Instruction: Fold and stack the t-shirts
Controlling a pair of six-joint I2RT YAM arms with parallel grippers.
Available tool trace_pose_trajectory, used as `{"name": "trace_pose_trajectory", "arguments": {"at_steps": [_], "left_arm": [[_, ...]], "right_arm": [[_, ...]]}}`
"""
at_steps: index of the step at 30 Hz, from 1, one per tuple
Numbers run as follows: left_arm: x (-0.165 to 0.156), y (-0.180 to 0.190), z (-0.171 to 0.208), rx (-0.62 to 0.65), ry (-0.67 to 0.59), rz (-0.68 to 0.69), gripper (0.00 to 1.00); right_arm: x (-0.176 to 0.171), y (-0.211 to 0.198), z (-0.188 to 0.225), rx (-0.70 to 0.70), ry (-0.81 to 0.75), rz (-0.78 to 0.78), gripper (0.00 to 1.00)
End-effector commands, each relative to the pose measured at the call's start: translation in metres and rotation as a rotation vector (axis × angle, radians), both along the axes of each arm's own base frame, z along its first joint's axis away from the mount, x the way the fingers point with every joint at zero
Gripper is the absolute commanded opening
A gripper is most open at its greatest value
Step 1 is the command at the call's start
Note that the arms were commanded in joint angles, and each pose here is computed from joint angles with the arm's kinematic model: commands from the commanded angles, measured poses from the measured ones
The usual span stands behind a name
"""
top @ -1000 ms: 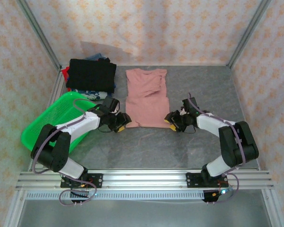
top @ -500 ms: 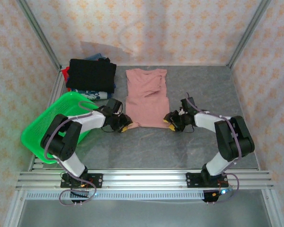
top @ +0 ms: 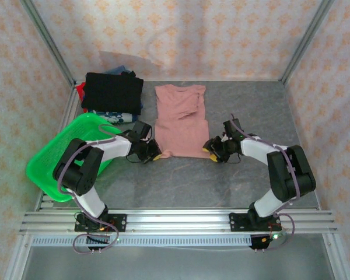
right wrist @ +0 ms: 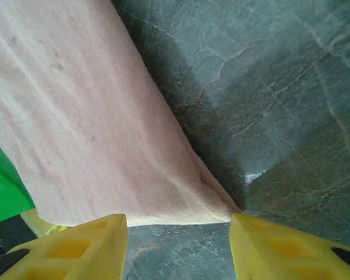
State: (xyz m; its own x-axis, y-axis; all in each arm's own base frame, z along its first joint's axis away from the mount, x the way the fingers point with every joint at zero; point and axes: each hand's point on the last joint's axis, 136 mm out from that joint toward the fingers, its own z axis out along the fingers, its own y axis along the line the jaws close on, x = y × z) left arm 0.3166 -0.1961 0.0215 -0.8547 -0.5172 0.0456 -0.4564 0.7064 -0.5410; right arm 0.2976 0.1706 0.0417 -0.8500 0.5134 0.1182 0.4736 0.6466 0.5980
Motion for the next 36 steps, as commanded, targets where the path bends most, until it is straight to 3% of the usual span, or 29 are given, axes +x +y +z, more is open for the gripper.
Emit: {"name": "trace_pose_trajectory", "arguments": {"at_steps": [1,5,9,16,26,36], "left_arm": [[-0.003,0.009,-0.011,0.065,0.031,-0.005,0.01],[-0.003,0.01,-0.007,0.074,0.023,-0.014,0.0],[-0.005,0.011,-0.006,0.076,0.021,-0.019,0.0],[-0.01,0.022,-0.001,0.115,0.019,-0.051,0.0],[-0.026,0.05,0.015,0.26,0.021,-0.148,0.0],[-0.055,0.048,0.001,0.245,0.052,-0.154,0.0]], "right_arm": [[0.003,-0.002,-0.001,-0.018,-0.002,0.001,0.5],[0.008,-0.003,-0.009,-0.036,0.005,-0.005,0.49],[0.018,-0.001,-0.017,-0.032,0.014,-0.014,0.42],[0.026,-0.004,-0.011,-0.084,0.014,0.005,0.01],[-0.012,-0.03,0.0,-0.238,0.054,0.131,0.0],[-0.032,-0.025,-0.013,-0.18,0.068,0.106,0.0]]}}
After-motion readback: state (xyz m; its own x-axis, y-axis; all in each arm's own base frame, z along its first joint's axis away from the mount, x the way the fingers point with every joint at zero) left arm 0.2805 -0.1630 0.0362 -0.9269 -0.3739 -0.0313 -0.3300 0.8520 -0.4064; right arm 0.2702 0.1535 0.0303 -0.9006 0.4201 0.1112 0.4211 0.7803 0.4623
